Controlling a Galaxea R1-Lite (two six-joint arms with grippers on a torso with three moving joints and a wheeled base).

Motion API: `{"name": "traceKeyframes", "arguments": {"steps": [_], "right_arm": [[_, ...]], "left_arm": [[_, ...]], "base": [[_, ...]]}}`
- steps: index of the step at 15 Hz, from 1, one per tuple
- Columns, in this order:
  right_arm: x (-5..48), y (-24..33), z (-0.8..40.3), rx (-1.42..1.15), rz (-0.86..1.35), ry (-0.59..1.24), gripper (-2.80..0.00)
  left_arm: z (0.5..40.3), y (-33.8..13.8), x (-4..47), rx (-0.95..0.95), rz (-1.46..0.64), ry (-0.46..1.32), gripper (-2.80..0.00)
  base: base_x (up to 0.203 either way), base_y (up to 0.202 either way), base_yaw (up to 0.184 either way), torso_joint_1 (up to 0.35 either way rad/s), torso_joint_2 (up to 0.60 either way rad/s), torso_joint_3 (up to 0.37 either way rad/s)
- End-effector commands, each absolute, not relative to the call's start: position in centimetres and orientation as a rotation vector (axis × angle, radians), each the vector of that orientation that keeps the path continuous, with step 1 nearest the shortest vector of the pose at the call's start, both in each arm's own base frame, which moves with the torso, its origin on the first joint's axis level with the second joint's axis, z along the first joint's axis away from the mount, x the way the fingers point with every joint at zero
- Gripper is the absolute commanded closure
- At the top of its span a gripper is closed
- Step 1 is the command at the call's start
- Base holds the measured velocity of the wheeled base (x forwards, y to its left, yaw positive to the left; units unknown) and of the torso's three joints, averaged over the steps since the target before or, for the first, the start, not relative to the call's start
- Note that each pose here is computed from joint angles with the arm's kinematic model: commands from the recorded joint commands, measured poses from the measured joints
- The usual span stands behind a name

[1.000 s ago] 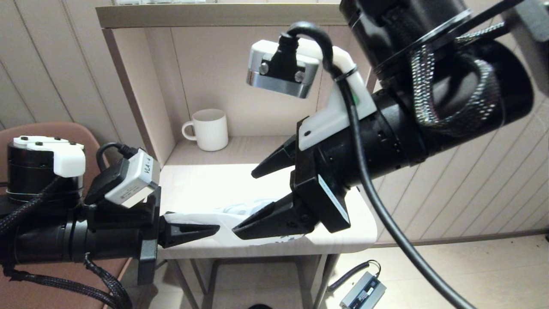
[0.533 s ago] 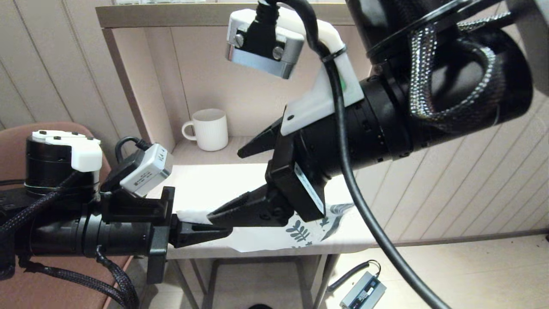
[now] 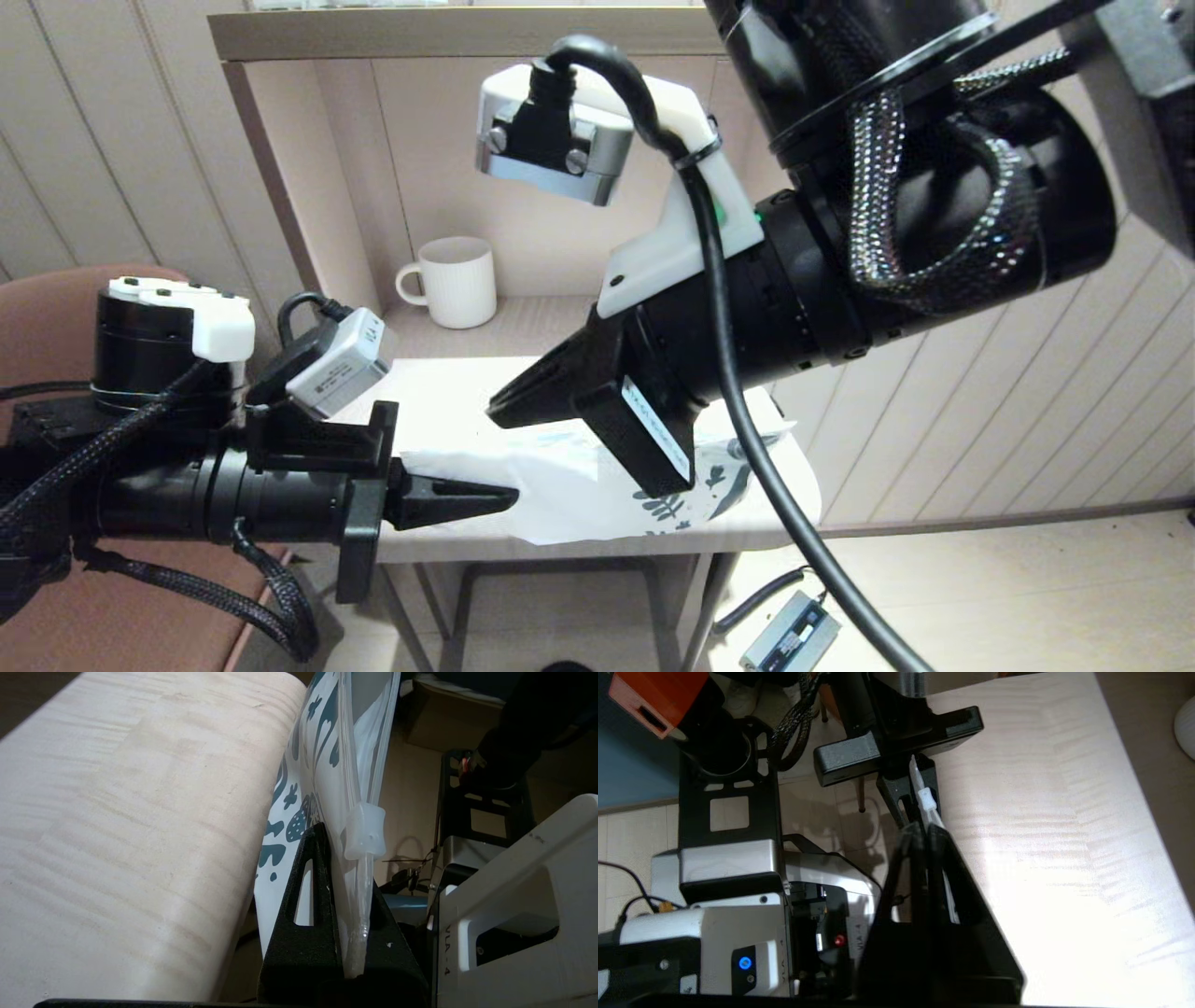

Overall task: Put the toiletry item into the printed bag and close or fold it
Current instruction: Close the strorage bag and place it on the desk

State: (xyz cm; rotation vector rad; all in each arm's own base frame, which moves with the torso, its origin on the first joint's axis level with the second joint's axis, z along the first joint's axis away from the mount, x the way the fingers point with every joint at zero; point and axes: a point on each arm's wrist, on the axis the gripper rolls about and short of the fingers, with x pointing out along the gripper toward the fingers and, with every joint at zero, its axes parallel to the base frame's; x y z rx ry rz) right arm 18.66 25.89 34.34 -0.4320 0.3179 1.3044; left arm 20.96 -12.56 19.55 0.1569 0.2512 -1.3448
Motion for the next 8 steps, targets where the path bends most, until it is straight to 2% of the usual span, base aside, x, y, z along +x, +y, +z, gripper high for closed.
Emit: {"name": "traceKeyframes", "arguments": {"steps": [1,6,7,8], "right_arm": [[18.8,26.1,34.0,-0.438,1.311,0.33,0.0],[19.1,26.5,33.7,-0.445,1.316,0.326,0.0],[19.1,26.6,33.6,-0.46,1.319,0.32,-2.8],[19.2,26.8,33.5,-0.462,1.321,0.317,-2.8]], "left_arm": [[19.1,-12.8,21.5,0.147,-1.369,0.265,0.0],[19.5,-11.7,22.1,0.125,-1.359,0.27,0.0],[19.5,-11.7,22.2,0.124,-1.36,0.271,0.0],[19.4,-11.7,22.2,0.125,-1.359,0.272,0.0]], "base": [[0.0,0.0,0.0,0.0,0.0,0.0],[0.0,0.0,0.0,0.0,0.0,0.0],[0.0,0.0,0.0,0.0,0.0,0.0],[0.0,0.0,0.0,0.0,0.0,0.0]]}}
